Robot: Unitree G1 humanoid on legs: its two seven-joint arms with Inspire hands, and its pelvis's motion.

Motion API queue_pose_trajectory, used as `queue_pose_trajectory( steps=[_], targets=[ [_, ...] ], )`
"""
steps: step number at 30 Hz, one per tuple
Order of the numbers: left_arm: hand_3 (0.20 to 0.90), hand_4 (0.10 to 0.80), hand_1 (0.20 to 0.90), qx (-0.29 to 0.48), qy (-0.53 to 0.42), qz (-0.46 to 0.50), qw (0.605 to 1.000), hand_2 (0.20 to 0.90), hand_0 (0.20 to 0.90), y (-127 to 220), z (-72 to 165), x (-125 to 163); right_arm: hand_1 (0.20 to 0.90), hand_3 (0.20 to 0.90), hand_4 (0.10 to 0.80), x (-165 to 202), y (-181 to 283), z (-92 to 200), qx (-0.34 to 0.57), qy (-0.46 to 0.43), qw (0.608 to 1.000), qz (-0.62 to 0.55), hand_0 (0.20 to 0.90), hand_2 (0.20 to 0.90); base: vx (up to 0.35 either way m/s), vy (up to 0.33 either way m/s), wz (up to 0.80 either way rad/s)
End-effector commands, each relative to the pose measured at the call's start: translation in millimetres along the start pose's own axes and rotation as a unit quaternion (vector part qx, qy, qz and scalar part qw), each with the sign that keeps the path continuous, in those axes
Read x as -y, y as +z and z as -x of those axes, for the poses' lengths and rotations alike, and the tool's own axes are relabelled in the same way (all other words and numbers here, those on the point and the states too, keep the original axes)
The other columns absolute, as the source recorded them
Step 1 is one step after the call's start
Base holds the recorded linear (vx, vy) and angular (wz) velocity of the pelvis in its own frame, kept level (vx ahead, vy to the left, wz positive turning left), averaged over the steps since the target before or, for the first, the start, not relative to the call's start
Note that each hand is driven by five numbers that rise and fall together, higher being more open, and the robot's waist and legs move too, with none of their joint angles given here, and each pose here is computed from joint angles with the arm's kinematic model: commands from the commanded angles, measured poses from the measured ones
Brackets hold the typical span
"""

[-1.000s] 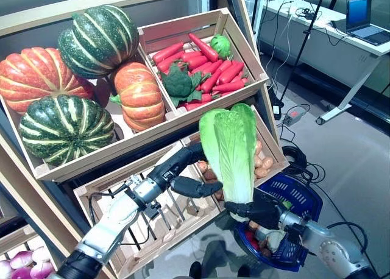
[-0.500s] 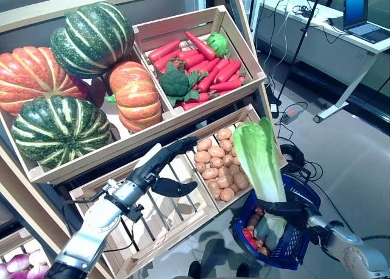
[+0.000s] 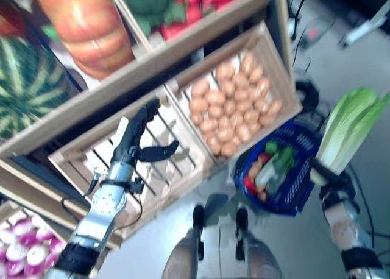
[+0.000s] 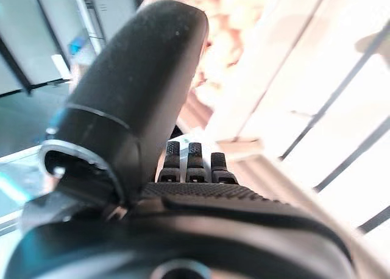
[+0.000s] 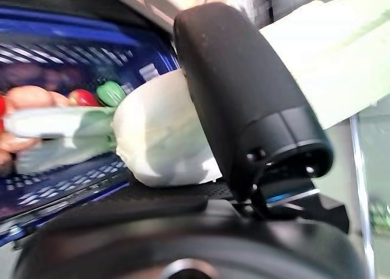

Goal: Put vegetables into the basket

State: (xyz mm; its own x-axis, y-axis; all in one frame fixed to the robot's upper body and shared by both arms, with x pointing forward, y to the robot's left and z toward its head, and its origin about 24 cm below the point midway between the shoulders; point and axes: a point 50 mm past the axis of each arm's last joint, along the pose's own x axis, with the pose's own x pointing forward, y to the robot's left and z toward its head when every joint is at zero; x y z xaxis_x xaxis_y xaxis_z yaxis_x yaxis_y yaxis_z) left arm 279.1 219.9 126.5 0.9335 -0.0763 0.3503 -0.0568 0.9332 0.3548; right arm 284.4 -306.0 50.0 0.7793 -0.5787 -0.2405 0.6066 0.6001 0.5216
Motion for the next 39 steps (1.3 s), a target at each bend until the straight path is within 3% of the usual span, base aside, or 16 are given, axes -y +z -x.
queue_pose_trajectory(
  steps=[1, 10, 16, 24, 25, 26, 27, 39],
  targets=[
    [0.9, 0.8, 0.9, 0.148, 0.034, 0.058, 0.987, 0.9, 0.9, 49.2, -17.5, -4.3, 0.3, 0.3, 0.4, -19.8, 57.5, -6.2, 0.127, -0.001, 0.988, -0.088, 0.3, 0.3, -0.187, -0.061, 0.06],
    [0.9, 0.8, 0.9, 0.159, -0.059, 0.27, 0.948, 0.9, 0.9, 62.4, -28.3, 28.5, 0.3, 0.3, 0.4, -55.6, 77.1, -25.2, 0.116, 0.018, 0.985, -0.125, 0.3, 0.3, -0.138, -0.068, 0.12],
    [0.9, 0.8, 0.9, 0.15, -0.105, 0.396, 0.9, 0.9, 0.9, 63.5, -30.8, 44.3, 0.3, 0.3, 0.4, -81.5, 74.6, -34.9, 0.051, 0.063, 0.988, -0.13, 0.3, 0.3, -0.081, -0.033, 0.12],
    [0.9, 0.8, 0.9, 0.147, -0.139, 0.421, 0.884, 0.9, 0.9, 67.9, -35.8, 56.8, 0.3, 0.3, 0.4, -97.8, 59.9, -40.8, -0.023, 0.057, 0.983, -0.174, 0.3, 0.3, -0.032, -0.033, 0.08],
    [0.9, 0.8, 0.9, 0.157, -0.144, 0.423, 0.881, 0.9, 0.9, 71.1, -37.7, 58.2, 0.526, 0.526, 0.551, -100.5, 57.0, -42.1, -0.039, 0.046, 0.981, -0.187, 0.526, 0.526, -0.027, -0.012, 0.05],
    [0.9, 0.8, 0.9, 0.158, -0.144, 0.424, 0.88, 0.9, 0.9, 71.5, -38.0, 58.2, 0.634, 0.634, 0.623, -101.0, 56.9, -42.3, -0.041, 0.046, 0.98, -0.187, 0.634, 0.634, -0.029, 0.016, 0.06],
    [0.9, 0.8, 0.9, 0.162, -0.143, 0.429, 0.877, 0.9, 0.9, 72.9, -39.2, 59.0, 0.9, 0.9, 0.8, -102.4, 54.4, -42.9, -0.054, 0.034, 0.979, -0.194, 0.9, 0.9, -0.019, 0.025, 0.04],
    [0.9, 0.8, 0.9, 0.183, -0.142, 0.411, 0.882, 0.9, 0.9, 75.3, -34.4, 53.0, 0.9, 0.9, 0.8, -81.7, 41.6, -46.8, -0.107, -0.05, 0.966, -0.231, 0.9, 0.9, 0.003, 0.002, -0.01]
  ],
)
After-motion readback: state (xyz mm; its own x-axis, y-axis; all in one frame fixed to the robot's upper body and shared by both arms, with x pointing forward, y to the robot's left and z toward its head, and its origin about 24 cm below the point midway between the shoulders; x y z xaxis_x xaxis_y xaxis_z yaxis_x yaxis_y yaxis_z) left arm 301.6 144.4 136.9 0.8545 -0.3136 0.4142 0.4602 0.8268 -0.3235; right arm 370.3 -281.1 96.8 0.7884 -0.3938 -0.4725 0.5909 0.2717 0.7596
